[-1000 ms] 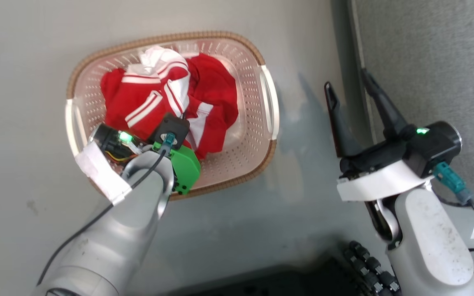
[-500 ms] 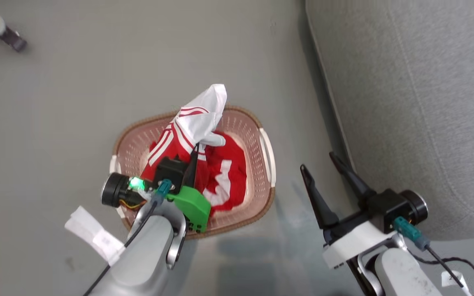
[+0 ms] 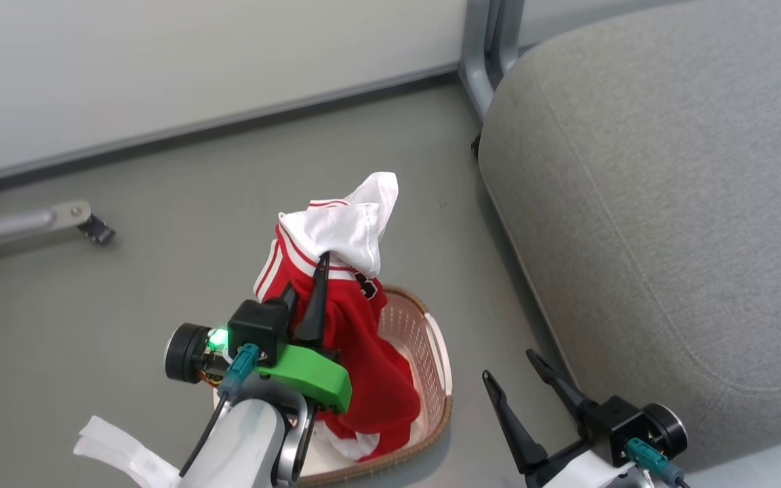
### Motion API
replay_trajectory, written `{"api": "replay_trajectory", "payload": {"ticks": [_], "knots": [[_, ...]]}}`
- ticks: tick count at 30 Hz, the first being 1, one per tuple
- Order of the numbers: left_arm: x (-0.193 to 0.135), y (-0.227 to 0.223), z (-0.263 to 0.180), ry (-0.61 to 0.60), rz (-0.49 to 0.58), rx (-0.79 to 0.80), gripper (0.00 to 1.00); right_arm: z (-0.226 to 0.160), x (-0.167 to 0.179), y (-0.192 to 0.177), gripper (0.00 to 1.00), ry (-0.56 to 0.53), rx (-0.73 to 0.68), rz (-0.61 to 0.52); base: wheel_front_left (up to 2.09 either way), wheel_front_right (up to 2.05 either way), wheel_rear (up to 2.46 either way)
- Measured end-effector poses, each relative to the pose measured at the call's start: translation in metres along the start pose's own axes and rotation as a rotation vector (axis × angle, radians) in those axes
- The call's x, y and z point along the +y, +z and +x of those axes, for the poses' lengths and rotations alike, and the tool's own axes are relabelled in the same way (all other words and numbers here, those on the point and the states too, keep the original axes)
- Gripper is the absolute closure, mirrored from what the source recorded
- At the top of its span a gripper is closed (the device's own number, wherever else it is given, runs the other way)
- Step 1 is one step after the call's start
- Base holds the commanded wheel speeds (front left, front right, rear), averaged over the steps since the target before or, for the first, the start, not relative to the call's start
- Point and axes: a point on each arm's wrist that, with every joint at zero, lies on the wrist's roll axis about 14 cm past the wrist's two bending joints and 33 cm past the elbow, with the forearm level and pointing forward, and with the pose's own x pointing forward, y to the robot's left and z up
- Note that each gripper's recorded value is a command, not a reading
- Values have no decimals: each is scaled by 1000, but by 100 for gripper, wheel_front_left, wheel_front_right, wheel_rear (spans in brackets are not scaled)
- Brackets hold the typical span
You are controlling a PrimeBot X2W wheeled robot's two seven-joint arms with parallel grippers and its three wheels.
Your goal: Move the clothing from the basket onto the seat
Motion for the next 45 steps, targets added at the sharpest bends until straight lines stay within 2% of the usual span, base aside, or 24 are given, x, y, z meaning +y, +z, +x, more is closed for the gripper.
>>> {"api": "replay_trajectory", "payload": {"ticks": [6, 11, 23, 26, 35, 36, 37, 45], "knots": [[-24, 55, -8, -60, 29, -145, 100, -12, 11, 24, 0, 23, -81, -21, 0, 0, 0], [-54, 83, -14, -144, 47, -195, 100, -17, 23, 42, 0, 56, -139, -56, 0, 0, 0], [-106, 101, -28, -322, 33, -196, 100, 3, 45, 75, 0, 148, -230, -114, 0, 0, 0], [-121, 102, -33, -378, 22, -186, 100, 9, 52, 70, 0, 174, -212, -126, 0, 0, 0], [-141, 110, -42, -446, -20, -176, 100, 11, 47, 31, 0, 171, -88, -111, 0, 0, 0], [-141, 110, -42, -446, -21, -176, 100, 11, 49, 29, 37, 176, -83, -111, 0, 0, 0], [-140, 110, -42, -444, -22, -176, 100, 11, 50, 31, 100, 177, -88, -105, 0, 0, 0], [-131, 103, -40, -407, -34, -155, 100, 9, 56, 31, 100, 195, -89, -86, 0, 0, 0]]}}
